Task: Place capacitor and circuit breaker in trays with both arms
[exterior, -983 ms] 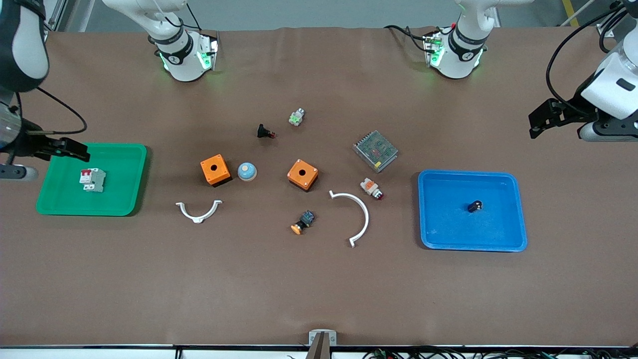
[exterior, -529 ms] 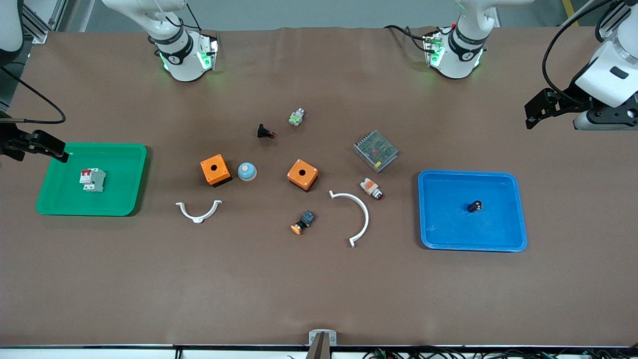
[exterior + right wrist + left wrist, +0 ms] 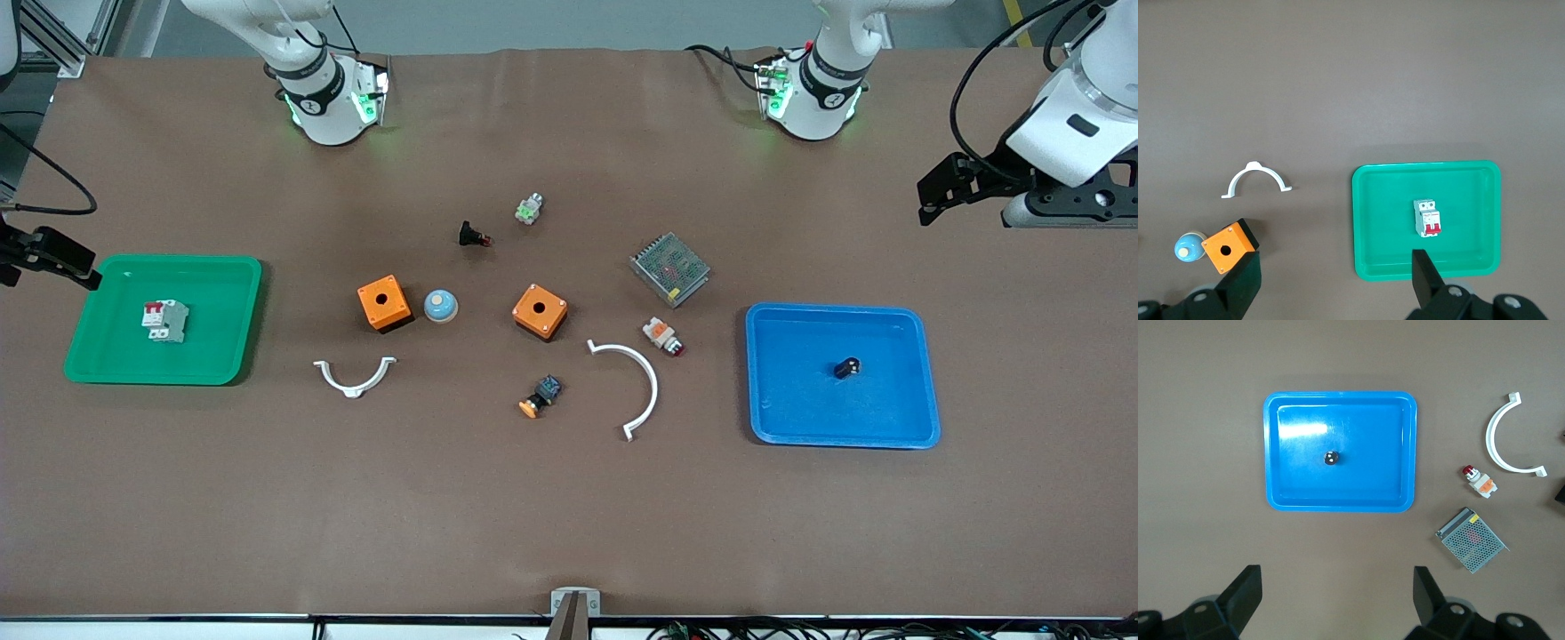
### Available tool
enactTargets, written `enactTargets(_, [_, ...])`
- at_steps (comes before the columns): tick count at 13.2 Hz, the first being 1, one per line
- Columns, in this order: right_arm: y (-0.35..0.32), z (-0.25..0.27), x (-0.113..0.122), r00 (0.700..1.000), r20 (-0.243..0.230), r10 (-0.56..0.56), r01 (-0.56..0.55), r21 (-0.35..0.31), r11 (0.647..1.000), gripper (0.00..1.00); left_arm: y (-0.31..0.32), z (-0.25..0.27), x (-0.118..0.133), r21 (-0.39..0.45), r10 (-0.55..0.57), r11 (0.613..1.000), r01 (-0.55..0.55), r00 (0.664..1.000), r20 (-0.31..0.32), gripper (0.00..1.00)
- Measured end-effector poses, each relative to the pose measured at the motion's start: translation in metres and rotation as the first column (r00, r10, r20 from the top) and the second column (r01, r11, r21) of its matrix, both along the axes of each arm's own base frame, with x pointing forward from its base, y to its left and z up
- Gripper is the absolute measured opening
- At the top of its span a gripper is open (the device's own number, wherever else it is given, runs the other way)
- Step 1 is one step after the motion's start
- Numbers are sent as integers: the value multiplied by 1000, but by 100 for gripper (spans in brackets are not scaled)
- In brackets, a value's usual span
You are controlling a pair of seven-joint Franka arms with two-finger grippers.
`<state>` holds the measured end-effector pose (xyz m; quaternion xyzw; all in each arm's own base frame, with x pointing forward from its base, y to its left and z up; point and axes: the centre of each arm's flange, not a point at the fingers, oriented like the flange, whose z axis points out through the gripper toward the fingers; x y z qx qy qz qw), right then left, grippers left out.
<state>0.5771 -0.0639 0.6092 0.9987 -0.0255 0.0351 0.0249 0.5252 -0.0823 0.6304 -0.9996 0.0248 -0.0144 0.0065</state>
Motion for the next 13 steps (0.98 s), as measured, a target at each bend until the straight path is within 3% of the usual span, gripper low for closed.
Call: enactTargets(13, [2,24,4,998,55,5,-4,-6,1000,100,1,0,0,-1,4,1000,-4,1000,2,100])
